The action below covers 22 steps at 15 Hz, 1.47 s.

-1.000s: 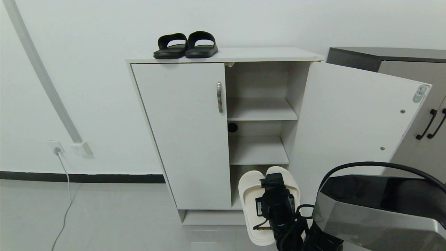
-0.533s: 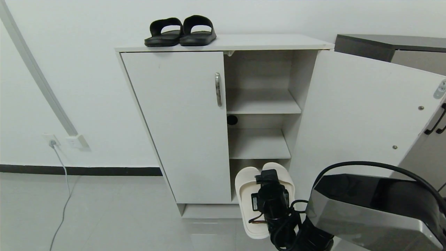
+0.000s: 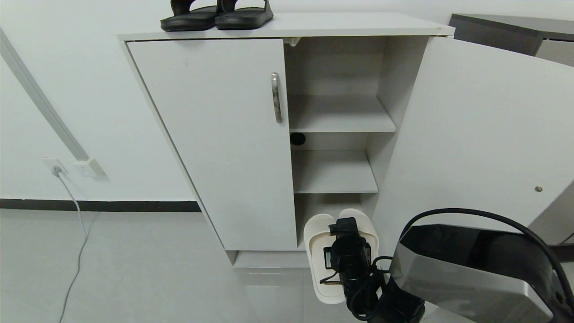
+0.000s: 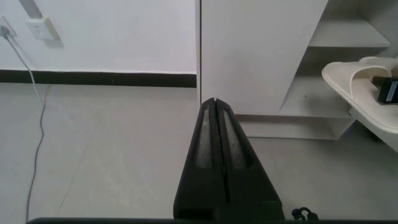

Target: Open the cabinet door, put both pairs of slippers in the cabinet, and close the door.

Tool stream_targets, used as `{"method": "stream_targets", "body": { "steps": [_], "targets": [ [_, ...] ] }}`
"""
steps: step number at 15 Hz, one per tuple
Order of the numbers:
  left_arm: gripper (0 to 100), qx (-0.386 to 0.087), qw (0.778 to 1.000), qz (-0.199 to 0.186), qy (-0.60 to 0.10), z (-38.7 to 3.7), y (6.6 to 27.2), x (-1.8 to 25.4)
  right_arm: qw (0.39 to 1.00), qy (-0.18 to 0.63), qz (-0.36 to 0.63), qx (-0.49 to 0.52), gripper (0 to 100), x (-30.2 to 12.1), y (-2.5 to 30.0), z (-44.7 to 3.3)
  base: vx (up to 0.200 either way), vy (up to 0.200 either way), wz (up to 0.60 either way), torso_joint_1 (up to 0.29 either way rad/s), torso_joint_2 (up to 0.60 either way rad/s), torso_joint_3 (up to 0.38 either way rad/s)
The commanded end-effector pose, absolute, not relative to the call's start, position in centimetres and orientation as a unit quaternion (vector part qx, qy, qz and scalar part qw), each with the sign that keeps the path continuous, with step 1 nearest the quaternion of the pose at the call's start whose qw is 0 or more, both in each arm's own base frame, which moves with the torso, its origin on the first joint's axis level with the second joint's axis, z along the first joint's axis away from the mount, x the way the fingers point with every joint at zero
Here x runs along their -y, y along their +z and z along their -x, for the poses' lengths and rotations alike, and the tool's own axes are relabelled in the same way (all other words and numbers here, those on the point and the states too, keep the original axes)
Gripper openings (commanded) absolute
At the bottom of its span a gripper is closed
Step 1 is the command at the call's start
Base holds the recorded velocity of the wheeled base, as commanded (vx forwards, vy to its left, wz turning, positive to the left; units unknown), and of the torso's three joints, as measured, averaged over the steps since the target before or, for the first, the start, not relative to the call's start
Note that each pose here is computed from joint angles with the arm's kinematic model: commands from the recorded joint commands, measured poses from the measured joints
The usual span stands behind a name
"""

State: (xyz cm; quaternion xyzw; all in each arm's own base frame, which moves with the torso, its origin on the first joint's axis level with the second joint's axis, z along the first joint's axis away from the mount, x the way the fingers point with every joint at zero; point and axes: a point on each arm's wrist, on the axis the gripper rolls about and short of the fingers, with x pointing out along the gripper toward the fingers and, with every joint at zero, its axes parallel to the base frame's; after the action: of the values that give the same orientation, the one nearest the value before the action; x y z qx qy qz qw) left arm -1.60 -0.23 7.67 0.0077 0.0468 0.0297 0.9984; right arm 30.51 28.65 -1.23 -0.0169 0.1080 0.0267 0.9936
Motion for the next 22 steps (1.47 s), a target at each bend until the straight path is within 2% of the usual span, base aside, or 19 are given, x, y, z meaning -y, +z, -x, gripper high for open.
{"method": "stream_targets", "body": {
  "steps": [1, 6, 16, 22],
  "targets": [
    [0, -0.048, 0.998, -0.008, 0.030, 1.6, 7.7, 0.2, 0.994, 0.022, 0.016, -0.105, 0, -28.7, -2.0, -30.8, 0.000, 0.000, 0.00, 0.000, 0.00, 0.000],
    [0, -0.048, 0.998, -0.008, 0.030, 1.6, 7.7, 0.2, 0.999, 0.013, 0.023, -0.025, 0, -27.9, -2.1, -32.0, 0.000, 0.000, 0.00, 0.000, 0.00, 0.000],
    [0, -0.048, 0.998, -0.008, 0.030, 1.6, 7.7, 0.2, 1.000, 0.013, 0.024, 0.001, 0, -27.9, -1.2, -32.1, 0.000, 0.000, 0.00, 0.000, 0.00, 0.000],
    [0, -0.048, 0.998, -0.008, 0.029, 1.6, 7.7, 0.2, 1.000, 0.012, 0.021, 0.005, 0, -27.9, -0.7, -32.1, 0.200, 0.000, 0.00, 0.002, 0.00, 0.002]
  ]
}}
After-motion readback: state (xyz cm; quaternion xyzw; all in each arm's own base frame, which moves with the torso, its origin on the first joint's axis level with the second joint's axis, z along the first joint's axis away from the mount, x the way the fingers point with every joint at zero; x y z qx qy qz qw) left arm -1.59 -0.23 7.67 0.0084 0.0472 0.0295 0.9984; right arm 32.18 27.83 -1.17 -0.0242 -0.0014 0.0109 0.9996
